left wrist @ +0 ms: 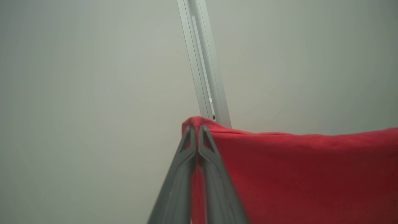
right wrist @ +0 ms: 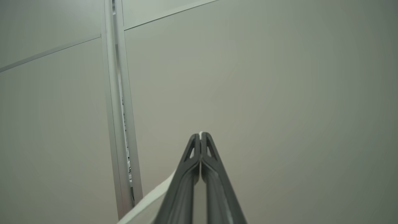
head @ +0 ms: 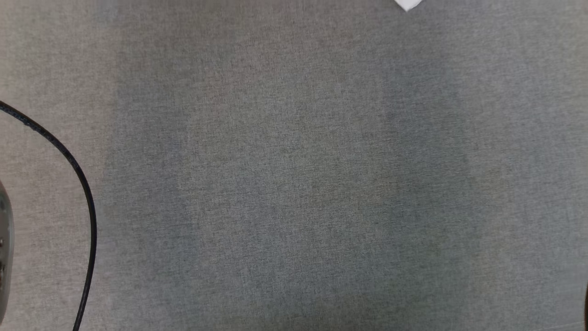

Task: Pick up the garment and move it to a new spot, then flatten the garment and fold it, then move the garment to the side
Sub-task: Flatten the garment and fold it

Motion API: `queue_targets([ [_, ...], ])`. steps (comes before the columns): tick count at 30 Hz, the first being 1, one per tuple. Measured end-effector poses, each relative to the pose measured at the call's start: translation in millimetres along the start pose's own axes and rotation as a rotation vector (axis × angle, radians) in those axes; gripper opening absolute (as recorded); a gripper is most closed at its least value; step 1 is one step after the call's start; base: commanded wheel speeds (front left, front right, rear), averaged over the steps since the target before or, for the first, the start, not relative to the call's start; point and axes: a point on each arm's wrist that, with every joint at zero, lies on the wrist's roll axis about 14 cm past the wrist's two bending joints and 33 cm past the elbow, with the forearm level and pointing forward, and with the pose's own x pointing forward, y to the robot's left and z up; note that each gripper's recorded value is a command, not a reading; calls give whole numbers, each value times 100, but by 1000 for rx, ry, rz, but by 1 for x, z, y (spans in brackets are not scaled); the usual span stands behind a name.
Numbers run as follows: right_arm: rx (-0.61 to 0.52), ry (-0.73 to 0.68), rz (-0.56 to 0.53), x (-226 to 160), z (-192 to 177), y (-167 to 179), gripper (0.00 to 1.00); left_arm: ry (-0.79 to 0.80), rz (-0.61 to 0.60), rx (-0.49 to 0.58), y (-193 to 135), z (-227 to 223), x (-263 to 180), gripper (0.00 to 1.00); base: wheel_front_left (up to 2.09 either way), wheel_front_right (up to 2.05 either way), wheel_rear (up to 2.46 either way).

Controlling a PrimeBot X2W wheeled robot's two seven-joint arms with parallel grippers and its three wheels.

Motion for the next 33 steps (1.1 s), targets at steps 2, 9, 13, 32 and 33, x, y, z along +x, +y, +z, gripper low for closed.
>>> queue_targets([
  [2,7,0,12,-3,-10,3,0,-13,4,-1,0,-3,1,0,0,0,0],
  [9,47,131,-51,-50,-79,-22,0,110,-20,-6,-8,-64,-30,0,0,0,0],
  [13,60,236,-98,-87,-114,-35,0,218,-58,-3,-20,-100,-60,0,0,0,0],
  [32,142,742,-306,-294,-169,-57,0,594,-224,-7,-82,-139,-226,0,0,0,0],
  [33,149,766,-323,-304,-168,-58,0,610,-231,-6,-84,-138,-234,0,0,0,0],
])
